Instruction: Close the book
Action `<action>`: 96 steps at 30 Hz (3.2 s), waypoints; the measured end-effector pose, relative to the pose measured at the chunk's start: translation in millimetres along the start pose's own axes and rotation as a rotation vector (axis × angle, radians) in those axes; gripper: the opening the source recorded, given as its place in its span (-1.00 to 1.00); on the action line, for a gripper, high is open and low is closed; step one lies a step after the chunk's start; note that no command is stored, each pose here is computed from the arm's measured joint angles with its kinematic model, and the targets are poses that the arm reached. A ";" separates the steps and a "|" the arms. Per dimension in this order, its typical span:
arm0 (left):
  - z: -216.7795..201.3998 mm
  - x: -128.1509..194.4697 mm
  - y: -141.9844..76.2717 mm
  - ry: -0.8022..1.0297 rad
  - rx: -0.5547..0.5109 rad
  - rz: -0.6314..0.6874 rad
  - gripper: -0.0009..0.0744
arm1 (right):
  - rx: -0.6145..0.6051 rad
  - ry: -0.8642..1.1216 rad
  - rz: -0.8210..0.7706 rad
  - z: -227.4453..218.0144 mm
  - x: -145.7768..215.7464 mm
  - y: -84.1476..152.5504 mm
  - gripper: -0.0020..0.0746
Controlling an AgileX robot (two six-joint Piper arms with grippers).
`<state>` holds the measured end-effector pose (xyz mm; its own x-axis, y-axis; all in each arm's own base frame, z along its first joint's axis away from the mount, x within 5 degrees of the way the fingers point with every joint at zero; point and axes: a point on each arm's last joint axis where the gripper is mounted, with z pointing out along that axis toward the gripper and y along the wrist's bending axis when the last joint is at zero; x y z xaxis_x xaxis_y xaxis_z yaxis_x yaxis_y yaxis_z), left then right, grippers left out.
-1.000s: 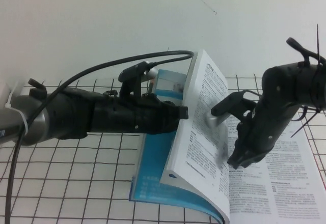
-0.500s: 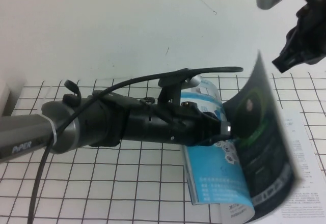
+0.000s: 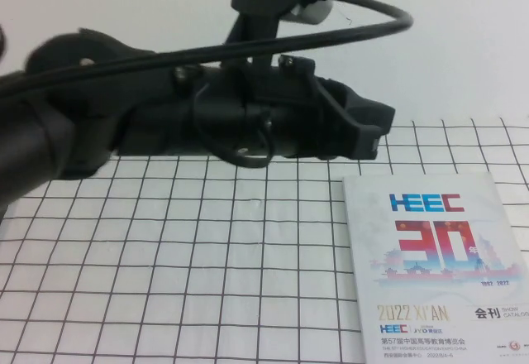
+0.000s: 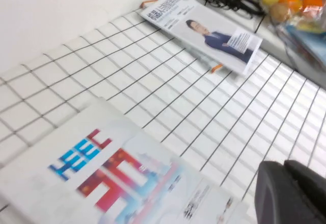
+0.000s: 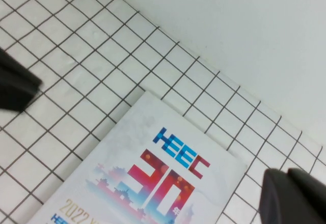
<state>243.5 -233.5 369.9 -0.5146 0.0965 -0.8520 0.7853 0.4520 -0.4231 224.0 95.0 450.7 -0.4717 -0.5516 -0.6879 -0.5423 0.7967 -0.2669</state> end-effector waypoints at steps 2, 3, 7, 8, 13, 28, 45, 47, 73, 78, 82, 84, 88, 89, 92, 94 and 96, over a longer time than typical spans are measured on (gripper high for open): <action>-26.8 -5.4 -14.4 0.015 -0.045 0.065 -0.99 | 0.003 -0.011 -0.007 -14.0 14.7 3.9 -0.95; -37.2 -5.8 -19.9 0.032 -0.061 0.087 -0.99 | 0.006 -0.019 -0.006 -21.8 24.1 6.5 -0.95; -85.3 -4.5 -40.5 0.094 -0.161 0.168 -0.99 | 0.009 -0.096 0.005 -51.1 66.5 20.4 -0.95; -95.8 -3.7 -44.7 0.103 -0.183 0.182 -0.99 | 0.016 -0.133 0.009 -61.8 77.4 23.7 -0.95; -142.6 5.9 -64.7 0.063 -0.243 0.214 -0.99 | 0.047 -0.314 0.027 -98.9 135.5 42.6 -0.95; -179.4 141.6 -33.7 -0.125 -0.382 0.222 -0.99 | 0.084 -0.426 0.018 -56.4 212.3 70.5 -0.95; -167.5 188.7 -17.7 0.106 -0.376 0.174 -0.99 | 0.019 -0.223 0.009 6.8 257.6 89.2 -0.95; -167.7 192.1 -18.2 0.142 -0.369 0.167 -0.99 | 0.014 -0.209 0.009 10.1 260.8 90.4 -0.95; -188.4 251.8 20.4 -0.390 -0.652 0.325 -0.99 | 0.001 -0.169 0.007 18.9 270.2 94.0 -0.95; -197.0 258.2 26.4 -0.404 -0.788 0.289 -0.99 | 0.001 -0.169 0.007 18.9 270.2 94.0 -0.95; -202.9 267.1 28.5 -0.366 -0.884 0.255 -0.99 | 0.001 -0.169 0.007 18.9 270.2 94.0 -0.95; -204.3 273.4 29.2 -0.339 -0.916 0.234 -0.99 | 0.001 -0.169 0.007 18.9 270.2 94.0 -0.95; -205.5 279.8 32.0 -0.305 -0.968 0.198 -0.99 | 0.000 -0.169 0.008 18.9 270.2 94.1 -0.95; -205.7 280.2 32.3 -0.300 -0.974 0.196 -0.99 | 0.000 -0.169 0.008 18.9 270.2 94.1 -0.95; -205.3 283.4 33.3 -0.260 -0.982 0.191 -0.99 | 0.000 -0.171 0.008 18.9 270.0 94.1 -0.95; -205.1 285.0 33.3 -0.234 -0.981 0.192 -0.99 | 0.000 -0.171 0.008 18.9 270.0 94.1 -0.95; -205.1 285.4 33.5 -0.223 -0.984 0.204 -0.99 | 0.000 -0.171 0.008 18.9 270.0 94.1 -0.95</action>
<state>52.3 -9.0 175.8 -0.2487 0.1318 -0.9596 0.1690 0.9814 0.0910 58.7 25.7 227.1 -0.3512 -0.4948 -0.7949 -0.5387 0.8012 -0.2607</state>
